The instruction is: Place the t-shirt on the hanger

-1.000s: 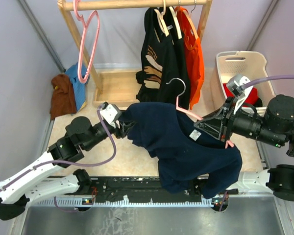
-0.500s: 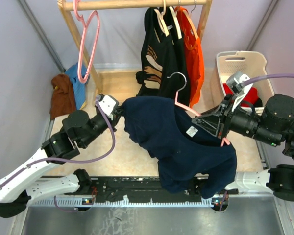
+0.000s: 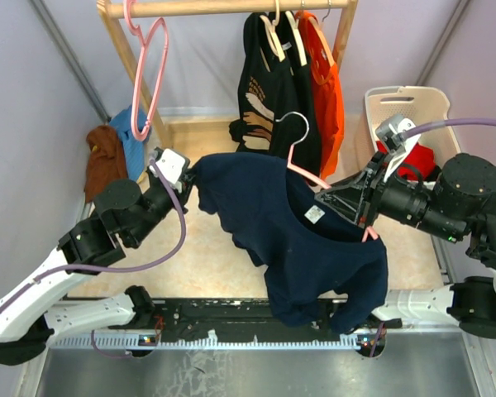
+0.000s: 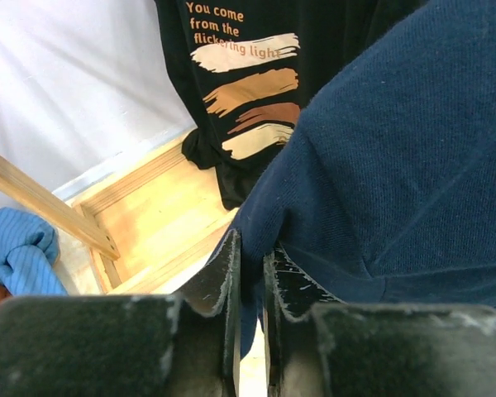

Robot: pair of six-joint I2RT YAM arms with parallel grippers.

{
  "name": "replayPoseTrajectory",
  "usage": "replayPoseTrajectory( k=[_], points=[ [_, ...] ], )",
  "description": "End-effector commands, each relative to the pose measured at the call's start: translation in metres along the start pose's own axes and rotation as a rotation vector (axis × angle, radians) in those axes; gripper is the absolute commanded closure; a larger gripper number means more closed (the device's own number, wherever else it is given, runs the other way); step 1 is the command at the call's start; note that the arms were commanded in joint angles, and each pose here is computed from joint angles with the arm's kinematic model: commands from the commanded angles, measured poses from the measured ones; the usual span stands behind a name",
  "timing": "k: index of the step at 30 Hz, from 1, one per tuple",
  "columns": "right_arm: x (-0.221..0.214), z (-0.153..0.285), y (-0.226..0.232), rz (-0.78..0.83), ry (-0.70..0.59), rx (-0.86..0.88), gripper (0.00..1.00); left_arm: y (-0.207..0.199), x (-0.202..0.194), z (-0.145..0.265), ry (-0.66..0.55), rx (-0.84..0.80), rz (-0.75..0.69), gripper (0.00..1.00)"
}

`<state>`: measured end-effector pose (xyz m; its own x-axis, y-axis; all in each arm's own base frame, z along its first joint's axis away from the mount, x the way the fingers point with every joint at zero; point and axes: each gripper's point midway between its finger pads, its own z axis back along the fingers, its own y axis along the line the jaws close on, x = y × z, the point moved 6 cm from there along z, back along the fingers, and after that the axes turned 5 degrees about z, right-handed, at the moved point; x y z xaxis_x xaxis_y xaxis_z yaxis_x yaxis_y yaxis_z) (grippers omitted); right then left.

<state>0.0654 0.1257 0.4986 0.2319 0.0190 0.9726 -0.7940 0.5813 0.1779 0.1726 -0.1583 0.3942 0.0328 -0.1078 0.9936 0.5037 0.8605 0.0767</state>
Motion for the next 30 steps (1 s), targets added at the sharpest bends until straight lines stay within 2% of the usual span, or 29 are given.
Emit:
replayPoseTrajectory(
  k=[1, 9, 15, 18, 20, 22, 26, 30],
  points=[
    [0.014, 0.016, 0.001, 0.001, -0.096, 0.040, 1.00, 0.012, 0.009, 0.005, -0.047, 0.084, 0.080, 0.81],
    [0.024, 0.024, 0.000, -0.012, -0.175, 0.039, 1.00, -0.002, -0.020, -0.002, 0.000, 0.013, 0.089, 0.59],
    [0.028, 0.028, -0.002, -0.016, -0.208, 0.031, 1.00, -0.013, -0.040, -0.006, 0.052, -0.049, 0.099, 0.50],
    [0.027, 0.027, -0.001, -0.013, -0.204, 0.038, 1.00, -0.016, -0.048, -0.007, 0.067, -0.056, 0.102, 0.49],
    [0.026, 0.027, -0.001, -0.013, -0.202, 0.040, 1.00, -0.016, -0.050, -0.008, 0.068, -0.052, 0.101, 0.52],
    [0.025, 0.028, -0.002, -0.014, -0.202, 0.039, 1.00, -0.013, -0.051, -0.010, 0.075, -0.025, 0.094, 0.62],
    [0.025, 0.030, -0.002, -0.019, -0.204, 0.041, 1.00, -0.007, -0.045, -0.012, 0.071, 0.032, 0.085, 0.71],
    [0.023, 0.030, -0.002, -0.022, -0.201, 0.041, 1.00, 0.004, -0.031, -0.011, 0.052, 0.119, 0.085, 0.89]
  ],
)
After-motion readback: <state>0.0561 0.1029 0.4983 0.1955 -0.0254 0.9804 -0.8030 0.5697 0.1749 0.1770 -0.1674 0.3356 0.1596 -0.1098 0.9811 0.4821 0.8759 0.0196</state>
